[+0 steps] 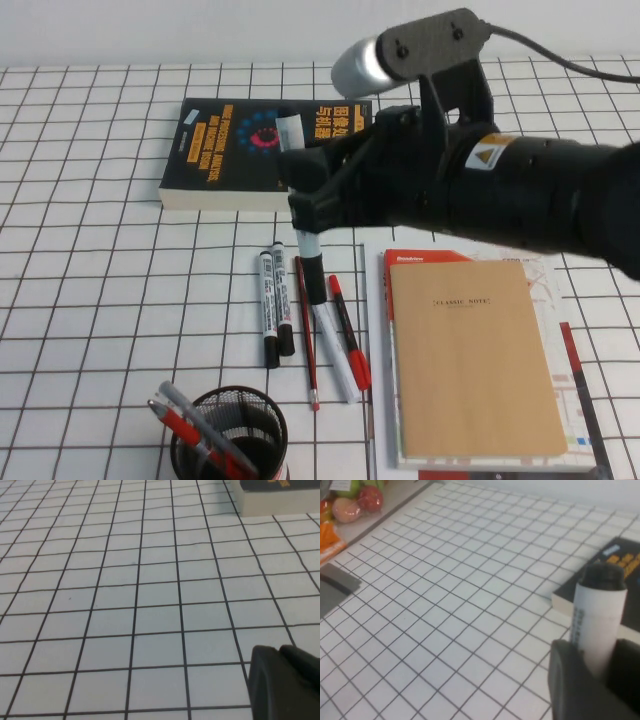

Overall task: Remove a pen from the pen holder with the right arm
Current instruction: 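Take a marker out of the pen holder and lay it on the table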

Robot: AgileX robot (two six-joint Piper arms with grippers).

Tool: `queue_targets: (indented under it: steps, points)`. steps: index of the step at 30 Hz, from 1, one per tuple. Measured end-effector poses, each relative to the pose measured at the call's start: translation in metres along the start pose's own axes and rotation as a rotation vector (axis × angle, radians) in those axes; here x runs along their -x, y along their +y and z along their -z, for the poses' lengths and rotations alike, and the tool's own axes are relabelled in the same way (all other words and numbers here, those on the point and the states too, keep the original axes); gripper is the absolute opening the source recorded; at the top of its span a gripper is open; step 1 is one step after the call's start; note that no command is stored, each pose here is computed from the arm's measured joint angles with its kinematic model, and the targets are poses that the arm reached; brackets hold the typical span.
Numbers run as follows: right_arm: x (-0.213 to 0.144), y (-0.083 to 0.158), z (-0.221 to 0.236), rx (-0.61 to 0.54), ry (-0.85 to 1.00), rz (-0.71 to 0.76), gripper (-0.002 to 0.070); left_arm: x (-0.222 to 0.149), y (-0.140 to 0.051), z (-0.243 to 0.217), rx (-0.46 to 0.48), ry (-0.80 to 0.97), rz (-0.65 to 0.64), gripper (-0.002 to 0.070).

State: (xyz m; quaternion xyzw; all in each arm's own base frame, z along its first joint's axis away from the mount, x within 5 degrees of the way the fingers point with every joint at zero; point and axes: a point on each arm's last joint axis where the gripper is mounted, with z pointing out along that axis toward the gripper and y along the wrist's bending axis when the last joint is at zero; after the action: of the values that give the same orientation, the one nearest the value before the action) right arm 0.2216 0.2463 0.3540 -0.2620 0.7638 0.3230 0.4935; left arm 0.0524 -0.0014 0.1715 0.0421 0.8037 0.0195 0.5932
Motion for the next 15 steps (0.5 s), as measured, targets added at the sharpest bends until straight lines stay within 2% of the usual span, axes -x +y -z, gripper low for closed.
queue_targets:
  steps: [5,9,15]
  points:
    - [0.003,-0.019,-0.023,-0.015,0.165,-0.177,0.0127,0.0,0.0,0.0,0.0,0.0,0.0,-0.0004]
    - [-0.007,-0.025,-0.059,-0.018,0.287,-0.264,0.0127,0.0,0.0,0.0,0.0,0.0,0.0,-0.0005]
    - [-0.026,-0.038,-0.118,-0.042,0.363,-0.343,0.0127,0.0,0.0,0.0,0.0,0.0,0.0,-0.0005]
